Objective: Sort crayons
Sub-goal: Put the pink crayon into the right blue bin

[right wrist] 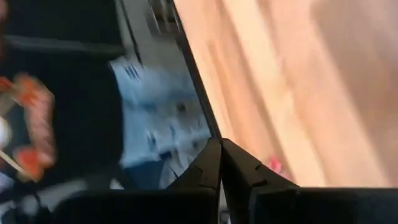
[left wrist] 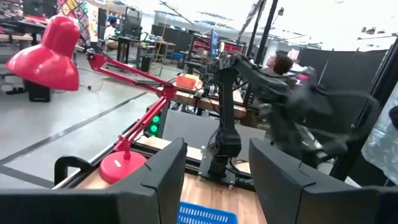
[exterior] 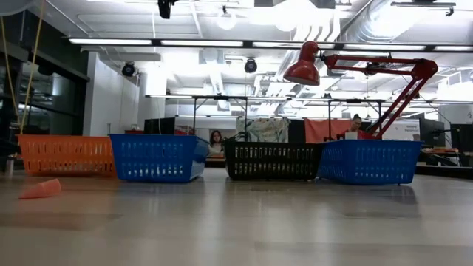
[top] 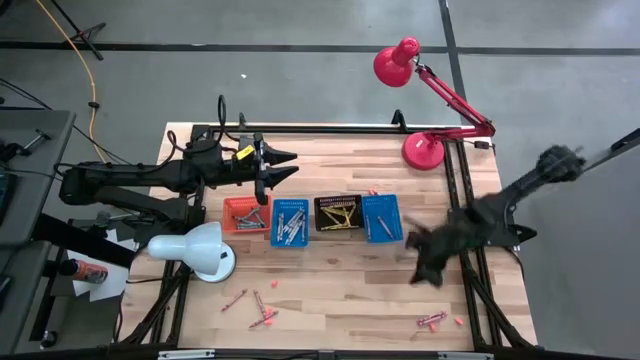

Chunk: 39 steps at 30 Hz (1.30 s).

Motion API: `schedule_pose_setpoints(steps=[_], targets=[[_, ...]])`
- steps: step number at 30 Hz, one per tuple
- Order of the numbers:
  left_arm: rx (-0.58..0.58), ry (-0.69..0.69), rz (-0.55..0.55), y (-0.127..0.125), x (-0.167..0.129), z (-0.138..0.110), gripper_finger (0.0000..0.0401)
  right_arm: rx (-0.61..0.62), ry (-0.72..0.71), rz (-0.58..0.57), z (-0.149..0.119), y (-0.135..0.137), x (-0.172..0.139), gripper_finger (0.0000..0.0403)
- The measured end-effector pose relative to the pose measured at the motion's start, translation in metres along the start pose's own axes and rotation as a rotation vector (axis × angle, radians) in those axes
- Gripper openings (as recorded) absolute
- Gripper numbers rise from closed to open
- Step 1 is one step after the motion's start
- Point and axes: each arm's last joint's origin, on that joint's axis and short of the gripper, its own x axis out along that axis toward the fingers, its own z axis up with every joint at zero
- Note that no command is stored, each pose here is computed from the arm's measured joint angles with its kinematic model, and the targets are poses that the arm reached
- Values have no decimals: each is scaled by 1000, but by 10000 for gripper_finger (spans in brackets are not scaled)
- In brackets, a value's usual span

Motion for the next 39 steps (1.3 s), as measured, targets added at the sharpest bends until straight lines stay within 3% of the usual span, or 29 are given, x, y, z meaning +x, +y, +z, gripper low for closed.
schedule_pose_setpoints(steps=[7, 13, 24, 39], targets=[[3, 22, 27, 2, 0, -2, 161, -71, 238, -117, -57, 12, 62, 65], [6, 47, 37, 3, 0, -5, 161, -269, 346, -247, -78, 9, 102, 126], [11, 82, 68, 4, 0, -8, 161, -312, 316, -466, -79, -13, 142, 133], [11, 85, 69, 4, 0, -9, 161, -324, 301, -558, -81, -23, 152, 133]])
